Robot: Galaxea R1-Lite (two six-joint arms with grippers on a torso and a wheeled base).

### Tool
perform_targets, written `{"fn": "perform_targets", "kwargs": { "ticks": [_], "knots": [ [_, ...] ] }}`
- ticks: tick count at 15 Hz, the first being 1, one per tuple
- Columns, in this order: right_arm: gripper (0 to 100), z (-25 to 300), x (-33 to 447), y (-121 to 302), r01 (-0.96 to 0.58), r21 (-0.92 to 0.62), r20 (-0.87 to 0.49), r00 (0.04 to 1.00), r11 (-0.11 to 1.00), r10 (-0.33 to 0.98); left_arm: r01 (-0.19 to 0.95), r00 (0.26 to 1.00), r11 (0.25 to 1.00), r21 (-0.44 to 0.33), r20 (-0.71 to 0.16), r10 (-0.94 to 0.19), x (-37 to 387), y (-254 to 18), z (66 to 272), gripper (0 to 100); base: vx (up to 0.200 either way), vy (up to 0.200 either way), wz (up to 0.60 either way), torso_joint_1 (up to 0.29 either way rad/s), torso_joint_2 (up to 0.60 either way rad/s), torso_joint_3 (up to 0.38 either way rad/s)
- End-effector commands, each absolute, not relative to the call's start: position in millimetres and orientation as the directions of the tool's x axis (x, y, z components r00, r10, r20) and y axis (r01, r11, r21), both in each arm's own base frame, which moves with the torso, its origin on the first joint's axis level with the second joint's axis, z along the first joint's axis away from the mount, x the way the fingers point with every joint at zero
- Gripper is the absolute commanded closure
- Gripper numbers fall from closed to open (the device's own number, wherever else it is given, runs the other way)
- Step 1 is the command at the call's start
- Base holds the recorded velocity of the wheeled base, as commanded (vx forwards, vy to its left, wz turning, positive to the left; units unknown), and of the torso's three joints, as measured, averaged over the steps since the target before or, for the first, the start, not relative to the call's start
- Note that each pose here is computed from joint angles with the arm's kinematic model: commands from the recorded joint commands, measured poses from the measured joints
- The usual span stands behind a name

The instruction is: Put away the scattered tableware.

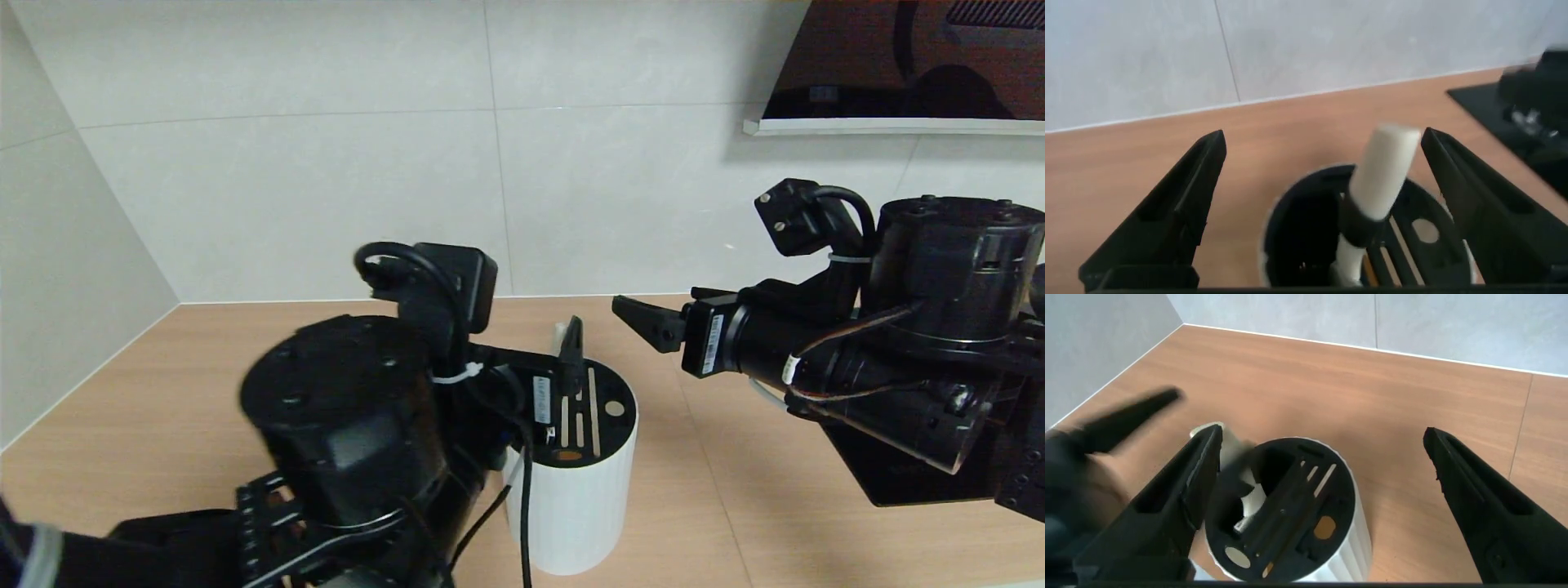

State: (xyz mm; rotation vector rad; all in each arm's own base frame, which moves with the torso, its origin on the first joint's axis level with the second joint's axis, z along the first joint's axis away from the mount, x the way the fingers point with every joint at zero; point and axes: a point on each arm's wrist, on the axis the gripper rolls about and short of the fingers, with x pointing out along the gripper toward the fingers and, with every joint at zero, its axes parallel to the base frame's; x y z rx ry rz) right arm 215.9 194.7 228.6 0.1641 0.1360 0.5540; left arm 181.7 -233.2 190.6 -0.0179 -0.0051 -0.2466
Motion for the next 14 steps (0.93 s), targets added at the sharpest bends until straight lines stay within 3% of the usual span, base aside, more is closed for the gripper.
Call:
{"fn": "perform_targets", "kwargs": {
  "ticks": [1,2,5,9,12,14],
  "knots": [
    [0,240,212,174,-0.475,0.199,-0.045,0.869,0.857,0.492,0.344,0.937,0.936,-0.073,0.085,-0.338,145,-184,237,0,0.0,0.0,0.0,0.0,0.0,0.0],
    [0,246,208,163,-0.458,0.203,-0.02,0.882,0.865,0.471,0.379,0.923,0.922,-0.08,0.105,-0.37,134,-168,246,0,0.0,0.0,0.0,0.0,0.0,0.0],
    [0,265,184,132,-0.435,0.211,0.063,0.9,0.875,0.432,0.35,0.927,0.93,-0.109,0.182,-0.327,123,-119,259,0,0.0,0.0,0.0,0.0,0.0,0.0],
    [0,258,126,67,-0.343,0.175,0.149,0.936,0.923,0.32,0.2,0.958,0.971,-0.133,0.236,-0.165,86,-54,258,0,0.0,0.0,0.0,0.0,0.0,0.0],
    [0,248,79,30,-0.252,0.179,0.2,0.956,0.951,0.215,0.017,0.982,0.995,-0.097,0.186,0.001,46,-12,248,0,0.0,0.0,0.0,0.0,0.0,0.0],
    [0,241,47,12,-0.171,0.169,0.204,0.97,0.971,0.135,-0.003,0.981,0.999,-0.042,0.194,0.011,16,3,238,0,0.0,0.0,0.0,0.0,0.0,0.0]
  ]
}}
